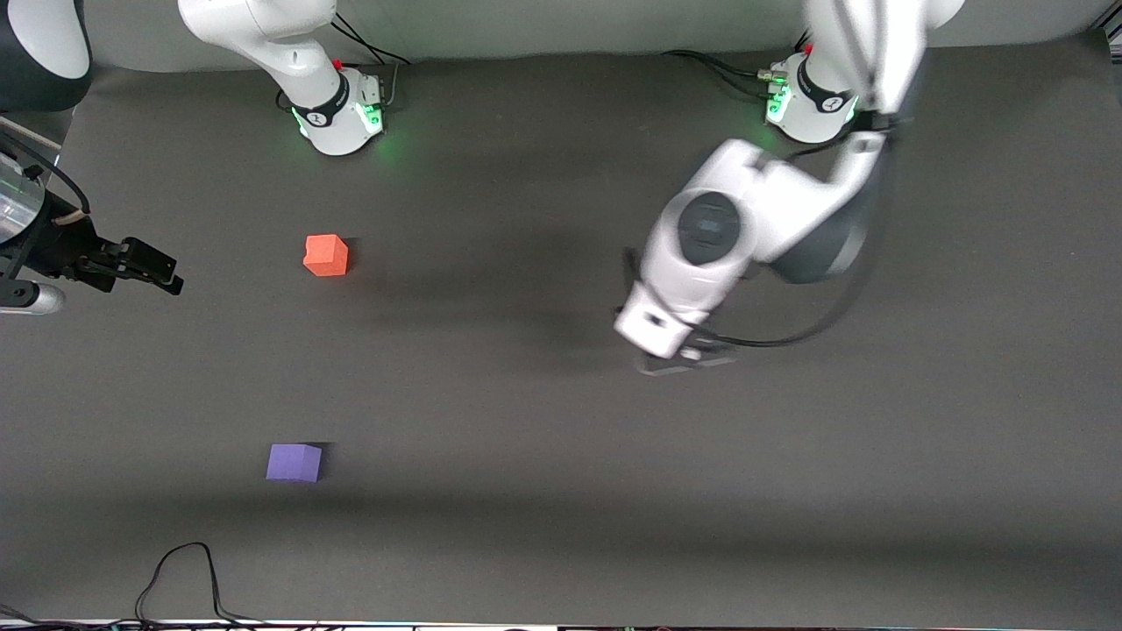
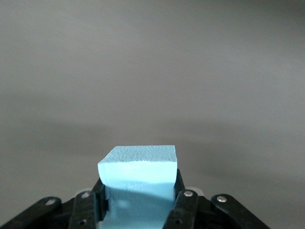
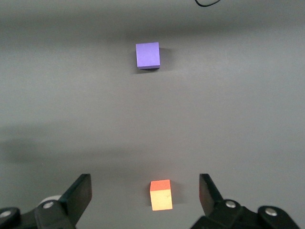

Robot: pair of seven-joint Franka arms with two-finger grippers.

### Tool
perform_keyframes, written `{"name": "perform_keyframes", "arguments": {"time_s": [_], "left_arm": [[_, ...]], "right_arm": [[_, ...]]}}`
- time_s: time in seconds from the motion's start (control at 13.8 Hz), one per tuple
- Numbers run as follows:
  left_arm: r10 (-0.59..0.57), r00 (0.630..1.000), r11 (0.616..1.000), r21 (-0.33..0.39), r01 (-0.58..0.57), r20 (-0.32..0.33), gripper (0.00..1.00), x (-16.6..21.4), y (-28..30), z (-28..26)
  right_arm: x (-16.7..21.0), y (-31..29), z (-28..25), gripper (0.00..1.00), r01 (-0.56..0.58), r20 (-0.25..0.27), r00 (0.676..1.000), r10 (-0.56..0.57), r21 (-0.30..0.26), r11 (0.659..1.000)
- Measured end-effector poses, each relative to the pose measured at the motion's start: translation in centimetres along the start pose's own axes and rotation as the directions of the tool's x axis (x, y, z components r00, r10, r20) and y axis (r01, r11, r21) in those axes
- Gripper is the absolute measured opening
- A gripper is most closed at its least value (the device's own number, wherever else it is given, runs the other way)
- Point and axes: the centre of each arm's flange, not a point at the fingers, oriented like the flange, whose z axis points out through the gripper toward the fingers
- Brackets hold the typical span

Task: Place blue block between orange and purple blocks
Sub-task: 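Pass the blue cube to the right gripper while the left gripper withdraws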

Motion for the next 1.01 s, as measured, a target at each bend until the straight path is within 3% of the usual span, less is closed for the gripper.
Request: {"name": "perform_keyframes", "arguments": {"time_s": [0.29, 0.51, 0.72, 1.01], "left_arm": [[0.018, 0.995, 1.000, -0.014, -0.019, -0.101, 0.52, -7.1, 9.6, 10.4], [0.043, 0.995, 0.999, -0.015, -0.044, -0.095, 0.51, -10.0, 12.0, 17.5], [0.046, 0.994, 0.999, -0.016, -0.048, -0.100, 0.54, -10.5, 12.7, 18.9], [0.044, 0.991, 0.998, -0.028, -0.047, -0.127, 0.98, -9.6, 12.9, 17.7]], "right_arm": [[0.3, 0.1, 0.0, 1.00, -0.002, -0.013, 1.000, 0.002, 0.000, 1.000], [0.9, 0.0, -0.3, 1.00, -0.002, -0.035, 0.999, 0.002, 0.000, 1.000], [1.1, -0.1, -0.2, 1.00, -0.002, -0.037, 0.999, 0.002, -0.001, 1.000], [3.1, -1.0, 4.6, 1.00, 0.006, 0.043, 0.999, -0.005, -0.024, 1.000]]}}
